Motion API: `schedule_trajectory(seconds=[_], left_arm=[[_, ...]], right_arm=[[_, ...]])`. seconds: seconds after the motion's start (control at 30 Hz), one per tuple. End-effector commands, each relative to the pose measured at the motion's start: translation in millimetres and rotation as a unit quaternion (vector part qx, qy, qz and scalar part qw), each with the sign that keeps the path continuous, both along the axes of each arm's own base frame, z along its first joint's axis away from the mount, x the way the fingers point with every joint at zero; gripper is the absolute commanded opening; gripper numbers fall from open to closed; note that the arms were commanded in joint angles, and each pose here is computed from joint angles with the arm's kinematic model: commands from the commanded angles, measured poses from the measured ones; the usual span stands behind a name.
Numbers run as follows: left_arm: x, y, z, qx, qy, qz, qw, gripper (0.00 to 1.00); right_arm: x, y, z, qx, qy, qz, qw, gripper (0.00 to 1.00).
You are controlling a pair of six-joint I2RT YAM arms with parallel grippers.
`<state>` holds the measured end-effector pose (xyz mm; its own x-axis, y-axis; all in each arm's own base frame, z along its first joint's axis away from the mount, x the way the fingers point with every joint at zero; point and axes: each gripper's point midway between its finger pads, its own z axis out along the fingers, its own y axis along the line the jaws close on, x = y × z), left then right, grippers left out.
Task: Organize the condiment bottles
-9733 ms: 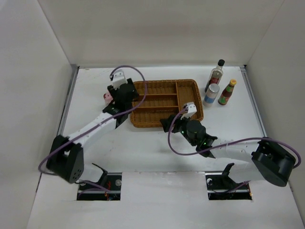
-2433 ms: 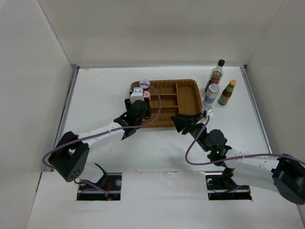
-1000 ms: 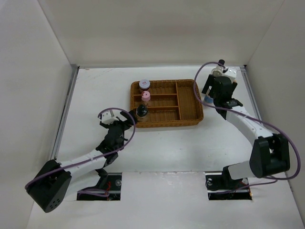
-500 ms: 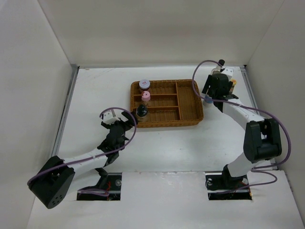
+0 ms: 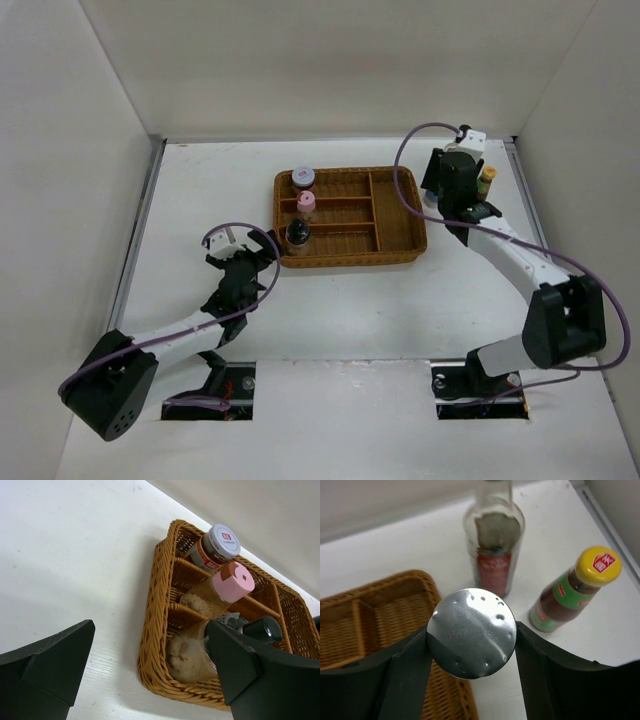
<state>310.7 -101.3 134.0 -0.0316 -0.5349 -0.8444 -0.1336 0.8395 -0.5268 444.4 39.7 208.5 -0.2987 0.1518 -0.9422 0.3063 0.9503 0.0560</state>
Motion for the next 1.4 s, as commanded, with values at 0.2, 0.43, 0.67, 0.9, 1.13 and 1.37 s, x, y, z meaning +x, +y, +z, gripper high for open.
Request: schedule_trajectory(seconds=[0.2,0.43,0.67,0.9,1.13,1.37], left_arm=[[2.4,0.6,14.7,-0.027,-0.027,0.002,0.999,1.00],[1.4,2.9,13.7,-0.028,-0.027,0.005,0.999,1.00],[1.7,3.6,13.7,-0.028,-0.027,0.005,0.999,1.00],[3.0,2.6,12.6,-0.027,-0.025,0.001,0.999,1.00],[3.9,0.5,12.3,-0.028,-0.023,-0.003,0.999,1.00],[4.2,-1.0,9.4,-0.027,-0.020,-0.005,0.999,1.00]], right_arm=[[32.7,72.1,113.9,0.040,-0.160,0.086,0.983,0.49],[76.8,109.5,81.1,0.039,-0.146,0.121,0.981,0.50],[98.9,125.2,51.1,0.032,-0.130,0.132,0.982,0.50],[99.1,133.7,17.1,0.030,-0.111,0.132,0.985,0.55],[106.2,136.3,21.3,0.026,-0.117,0.131,0.984,0.58],[108.4,131.5,22.0,0.018,-0.119,0.117,0.986,0.58]])
